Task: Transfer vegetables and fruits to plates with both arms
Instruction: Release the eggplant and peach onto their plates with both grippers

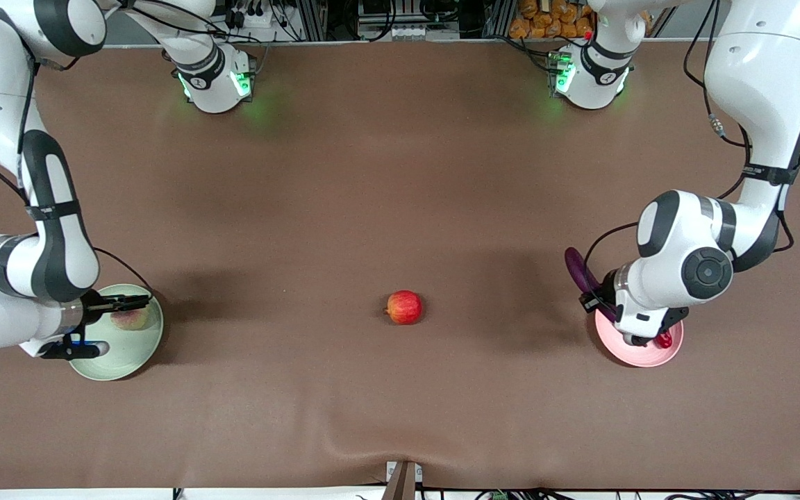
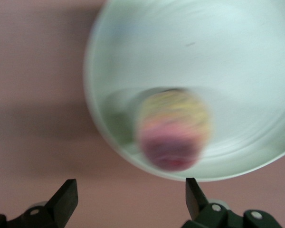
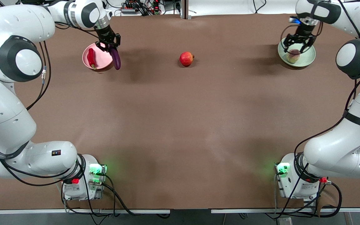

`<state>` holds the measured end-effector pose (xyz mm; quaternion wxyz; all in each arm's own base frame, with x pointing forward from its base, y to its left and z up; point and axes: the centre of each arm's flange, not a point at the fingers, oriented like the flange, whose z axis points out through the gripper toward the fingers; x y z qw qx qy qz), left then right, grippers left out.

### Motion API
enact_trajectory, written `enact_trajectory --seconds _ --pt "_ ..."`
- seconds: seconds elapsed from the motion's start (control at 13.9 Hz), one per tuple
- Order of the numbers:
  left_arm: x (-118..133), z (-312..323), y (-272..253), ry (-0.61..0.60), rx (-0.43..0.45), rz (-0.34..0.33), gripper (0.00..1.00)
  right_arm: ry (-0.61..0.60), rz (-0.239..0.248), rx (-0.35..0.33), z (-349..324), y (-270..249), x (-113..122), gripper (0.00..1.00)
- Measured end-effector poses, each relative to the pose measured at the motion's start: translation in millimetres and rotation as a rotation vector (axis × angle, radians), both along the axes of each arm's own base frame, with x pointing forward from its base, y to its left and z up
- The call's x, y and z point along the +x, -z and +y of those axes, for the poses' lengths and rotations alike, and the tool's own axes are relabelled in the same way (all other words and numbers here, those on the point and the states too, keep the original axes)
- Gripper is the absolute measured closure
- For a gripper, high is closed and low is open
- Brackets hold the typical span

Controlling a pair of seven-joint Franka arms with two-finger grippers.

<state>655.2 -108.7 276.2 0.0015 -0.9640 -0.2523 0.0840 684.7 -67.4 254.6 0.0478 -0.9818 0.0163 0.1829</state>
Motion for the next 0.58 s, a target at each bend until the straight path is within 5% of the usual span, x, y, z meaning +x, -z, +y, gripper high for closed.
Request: enact_trajectory --seconds 0.29,0.58 --pt "6 29 12 0.01 -0.053 0.018 0.63 0.223 0.061 0.088 92 -39 2 0.0" --pt "5 52 36 0.059 -0.112 0.054 0.63 0.467 0.094 0.036 237 -57 -8 0.0"
